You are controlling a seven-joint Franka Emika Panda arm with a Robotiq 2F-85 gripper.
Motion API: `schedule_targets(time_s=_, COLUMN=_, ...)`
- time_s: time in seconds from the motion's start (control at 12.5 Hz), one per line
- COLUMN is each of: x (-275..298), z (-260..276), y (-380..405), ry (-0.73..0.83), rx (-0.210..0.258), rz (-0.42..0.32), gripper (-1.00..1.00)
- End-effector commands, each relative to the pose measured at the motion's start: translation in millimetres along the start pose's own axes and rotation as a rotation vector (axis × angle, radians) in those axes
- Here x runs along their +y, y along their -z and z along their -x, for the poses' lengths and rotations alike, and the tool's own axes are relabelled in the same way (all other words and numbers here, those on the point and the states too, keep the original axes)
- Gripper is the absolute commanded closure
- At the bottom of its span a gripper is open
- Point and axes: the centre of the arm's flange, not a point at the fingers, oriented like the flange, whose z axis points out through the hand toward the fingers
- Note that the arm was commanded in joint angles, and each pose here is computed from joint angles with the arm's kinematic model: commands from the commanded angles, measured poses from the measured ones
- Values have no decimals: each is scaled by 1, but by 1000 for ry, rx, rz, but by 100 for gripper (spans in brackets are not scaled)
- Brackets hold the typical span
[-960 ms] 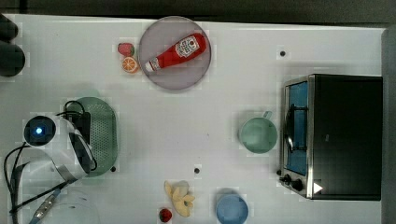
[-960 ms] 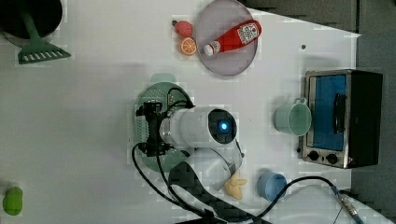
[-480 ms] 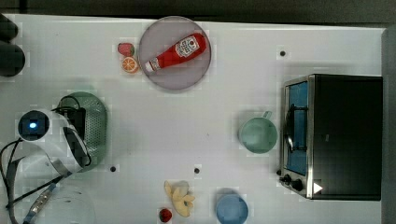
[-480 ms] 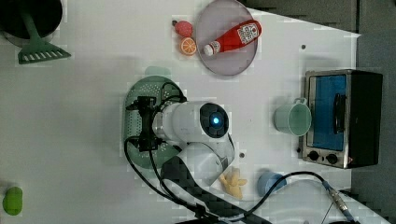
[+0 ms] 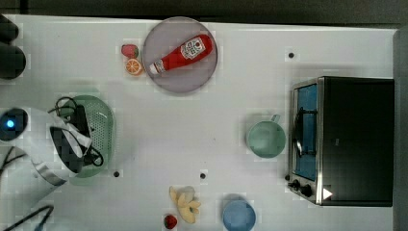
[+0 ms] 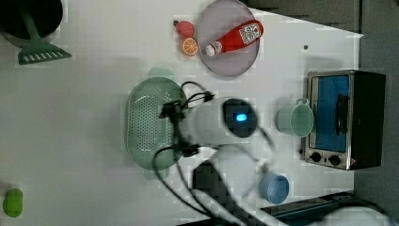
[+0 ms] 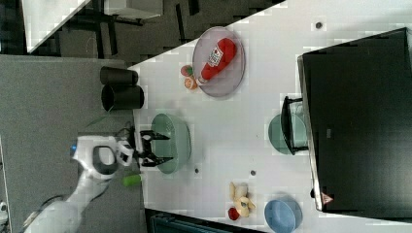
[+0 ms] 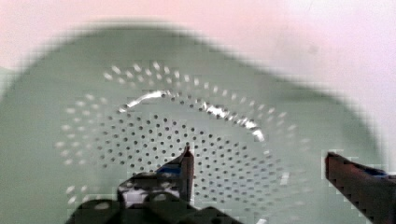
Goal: Drag strainer right to left.
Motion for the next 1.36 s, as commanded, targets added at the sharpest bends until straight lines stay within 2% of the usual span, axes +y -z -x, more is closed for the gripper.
schedule_targets(time_s=0.08, x=-8, z=-162, y=184, ry=151, rx=-10, rz=-192, gripper=-100)
schedule_targets(time_s=0.4, x=67, z=-328, y=283, ry=302, rx=-4, rz=-196, gripper=-100)
schedule_targets(time_s=0.64, x=120, z=-407, y=309, ry=364, rx=29, rz=-190, gripper=-100)
schedule_targets(time_s=0.88, x=135, z=-426, y=312, ry=374, rx=84, rz=-147, gripper=-100)
schedule_targets(time_s=1.36, x=114, z=-371, y=315, ry=480, rx=99, rz=-139, gripper=-100)
